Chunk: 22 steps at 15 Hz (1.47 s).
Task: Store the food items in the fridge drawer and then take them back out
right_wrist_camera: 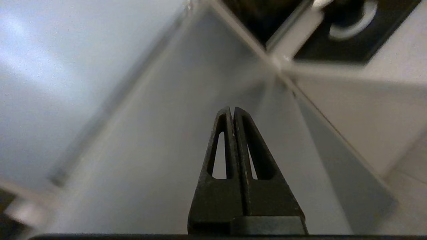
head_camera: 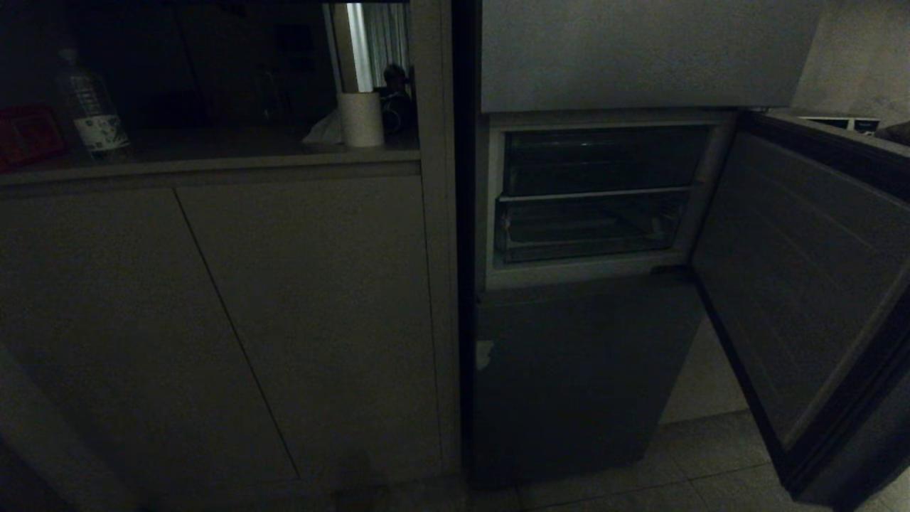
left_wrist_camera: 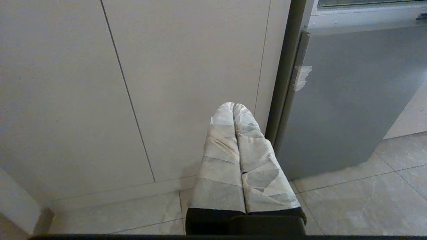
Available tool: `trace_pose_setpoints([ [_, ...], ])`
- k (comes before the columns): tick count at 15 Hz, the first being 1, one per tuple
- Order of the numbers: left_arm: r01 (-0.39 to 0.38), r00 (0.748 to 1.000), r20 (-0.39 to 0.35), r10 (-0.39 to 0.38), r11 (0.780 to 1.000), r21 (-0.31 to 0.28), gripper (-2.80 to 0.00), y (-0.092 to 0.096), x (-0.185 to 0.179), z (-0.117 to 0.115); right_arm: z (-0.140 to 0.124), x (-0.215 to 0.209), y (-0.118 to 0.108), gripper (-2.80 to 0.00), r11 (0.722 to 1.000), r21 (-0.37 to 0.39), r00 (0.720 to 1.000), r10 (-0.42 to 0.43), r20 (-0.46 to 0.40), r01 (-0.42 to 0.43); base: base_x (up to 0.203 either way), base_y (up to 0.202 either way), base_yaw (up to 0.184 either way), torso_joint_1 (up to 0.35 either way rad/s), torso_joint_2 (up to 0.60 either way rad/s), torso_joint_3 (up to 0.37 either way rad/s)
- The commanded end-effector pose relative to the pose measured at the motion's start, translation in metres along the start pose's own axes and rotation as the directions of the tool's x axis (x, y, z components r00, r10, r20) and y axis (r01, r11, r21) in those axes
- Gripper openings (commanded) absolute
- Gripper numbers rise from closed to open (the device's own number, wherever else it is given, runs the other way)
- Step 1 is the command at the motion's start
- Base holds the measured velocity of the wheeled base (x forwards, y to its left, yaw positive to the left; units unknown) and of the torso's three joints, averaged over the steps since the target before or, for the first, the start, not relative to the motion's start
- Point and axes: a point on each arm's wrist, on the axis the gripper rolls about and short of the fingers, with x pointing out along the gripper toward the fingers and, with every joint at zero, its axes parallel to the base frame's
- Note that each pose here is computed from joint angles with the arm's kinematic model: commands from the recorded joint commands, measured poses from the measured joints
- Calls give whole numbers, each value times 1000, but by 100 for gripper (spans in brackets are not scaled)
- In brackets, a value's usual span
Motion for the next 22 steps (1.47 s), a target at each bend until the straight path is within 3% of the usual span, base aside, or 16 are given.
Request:
trace_pose_setpoints([
  [1, -1, 1000, 0, 1, 1000, -1, -280, 0, 0, 0, -49, 12, 24, -280, 998, -62, 995, -17, -94, 11, 0, 0, 0, 0, 0, 0],
  [3, -1, 1000, 0, 1, 1000, -1, -280, 0, 0, 0, -81, 25, 35, -280, 994, -113, 981, -26, -190, 5, 0, 0, 0, 0, 0, 0],
  [7, -1, 1000, 0, 1, 1000, -1, -280, 0, 0, 0, -142, 41, 74, -280, 983, -132, 922, 68, -382, -127, 0, 0, 0, 0, 0, 0],
  [10, -1, 1000, 0, 1, 1000, 0, -280, 0, 0, 0, -191, 77, 115, -280, 973, -128, 896, 120, -428, -191, 0, 0, 0, 0, 0, 0],
  [13, -1, 1000, 0, 1, 1000, -1, -280, 0, 0, 0, -243, 121, 151, -280, 957, -126, 883, 184, -432, -260, 0, 0, 0, 0, 0, 0],
  [16, -1, 1000, 0, 1, 1000, -1, -280, 0, 0, 0, -287, 155, 185, -280, 941, -111, 888, 257, -382, -320, 0, 0, 0, 0, 0, 0],
  [18, -1, 1000, 0, 1, 1000, -1, -280, 0, 0, 0, -302, 174, 207, -280, 937, -80, 906, 305, -293, -341, 0, 0, 0, 0, 0, 0],
  [22, -1, 1000, 0, 1, 1000, -1, -280, 0, 0, 0, -311, 185, 218, -280, 939, -68, 922, 314, -225, -336, 0, 0, 0, 0, 0, 0],
])
